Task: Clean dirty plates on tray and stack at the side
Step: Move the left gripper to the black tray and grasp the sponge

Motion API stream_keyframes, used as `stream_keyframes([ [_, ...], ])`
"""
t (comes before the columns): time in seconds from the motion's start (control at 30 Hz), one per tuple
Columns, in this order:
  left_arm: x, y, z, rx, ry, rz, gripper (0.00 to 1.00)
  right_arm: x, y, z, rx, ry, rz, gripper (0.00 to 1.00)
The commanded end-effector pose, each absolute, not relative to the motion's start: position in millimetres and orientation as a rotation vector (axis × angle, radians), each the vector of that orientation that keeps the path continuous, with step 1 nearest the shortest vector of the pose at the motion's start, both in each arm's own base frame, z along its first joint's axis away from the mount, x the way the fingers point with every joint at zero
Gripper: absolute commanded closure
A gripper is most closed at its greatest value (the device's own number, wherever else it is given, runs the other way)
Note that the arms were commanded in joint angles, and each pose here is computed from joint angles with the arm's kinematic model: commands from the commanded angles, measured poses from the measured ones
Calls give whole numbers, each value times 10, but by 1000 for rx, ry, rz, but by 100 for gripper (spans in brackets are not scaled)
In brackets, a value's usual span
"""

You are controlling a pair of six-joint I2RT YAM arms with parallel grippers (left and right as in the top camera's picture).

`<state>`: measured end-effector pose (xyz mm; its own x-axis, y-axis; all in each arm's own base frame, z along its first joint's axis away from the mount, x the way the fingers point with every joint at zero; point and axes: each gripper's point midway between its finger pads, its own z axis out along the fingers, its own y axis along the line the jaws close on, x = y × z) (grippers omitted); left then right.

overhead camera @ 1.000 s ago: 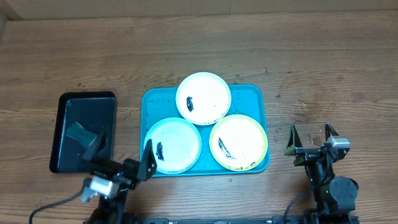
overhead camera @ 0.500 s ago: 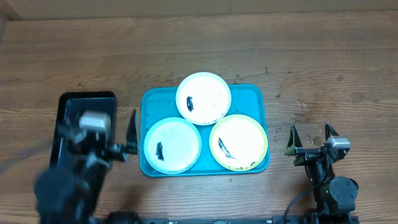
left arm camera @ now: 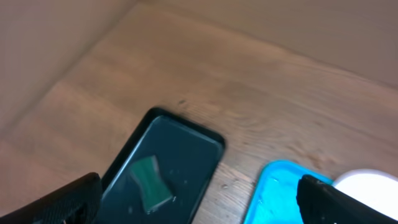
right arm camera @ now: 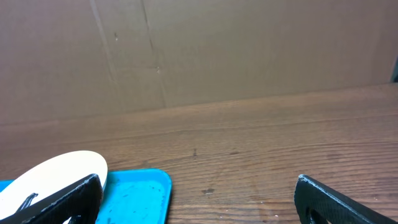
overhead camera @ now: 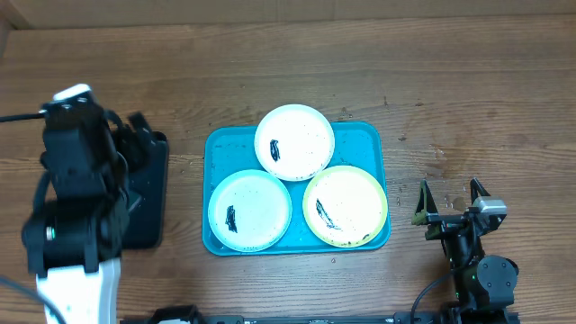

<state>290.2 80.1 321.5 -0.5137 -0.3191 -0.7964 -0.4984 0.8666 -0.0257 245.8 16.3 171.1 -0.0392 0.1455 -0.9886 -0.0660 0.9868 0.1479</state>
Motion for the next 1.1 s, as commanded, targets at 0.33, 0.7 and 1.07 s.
stream_keyframes([
  [0.33,3032,1256,2083,-1213,2360,312,0,2458,185,1694,53,1597,179,0],
  [0.7,2860,1547,1065,-1522,2653,202,0,2458,185,1694,53,1597,179,0],
  [1.07,3012,1623,556,-1467,2771,-181,0,2458,185,1694,53,1597,179,0],
])
